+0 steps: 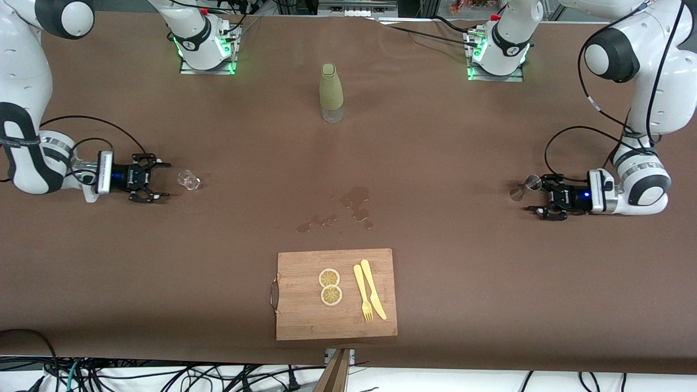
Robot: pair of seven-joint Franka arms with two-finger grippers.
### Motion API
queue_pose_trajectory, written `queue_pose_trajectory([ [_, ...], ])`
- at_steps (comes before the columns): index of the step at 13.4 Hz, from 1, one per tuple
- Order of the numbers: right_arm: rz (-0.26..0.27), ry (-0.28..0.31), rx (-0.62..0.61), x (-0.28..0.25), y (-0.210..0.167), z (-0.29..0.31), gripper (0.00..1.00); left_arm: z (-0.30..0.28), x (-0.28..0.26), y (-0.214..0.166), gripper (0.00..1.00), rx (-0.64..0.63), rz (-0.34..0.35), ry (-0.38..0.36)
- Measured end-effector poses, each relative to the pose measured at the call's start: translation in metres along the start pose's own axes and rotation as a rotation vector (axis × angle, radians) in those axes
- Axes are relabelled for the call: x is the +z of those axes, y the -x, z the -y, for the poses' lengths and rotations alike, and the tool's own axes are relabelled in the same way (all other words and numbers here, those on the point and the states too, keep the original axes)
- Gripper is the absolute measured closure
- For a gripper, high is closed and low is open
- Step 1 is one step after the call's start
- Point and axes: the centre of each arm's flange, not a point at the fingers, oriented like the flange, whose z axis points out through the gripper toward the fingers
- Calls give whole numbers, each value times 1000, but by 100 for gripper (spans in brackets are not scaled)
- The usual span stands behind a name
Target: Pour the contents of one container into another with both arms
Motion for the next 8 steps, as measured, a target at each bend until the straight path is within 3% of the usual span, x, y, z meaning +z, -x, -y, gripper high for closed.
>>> queue_pose_trajectory([
  [1, 27, -3, 48, -10, -15, -4, 0, 9, -14, -10, 1, -44, 64, 0],
  [4, 114, -7, 212, -31, -65, -9, 0, 26, -48, -55, 0, -325, 253, 7],
  [8, 274, 3, 541, -40, -124, -7, 0, 45, -76, -143, 0, -680, 517, -47],
])
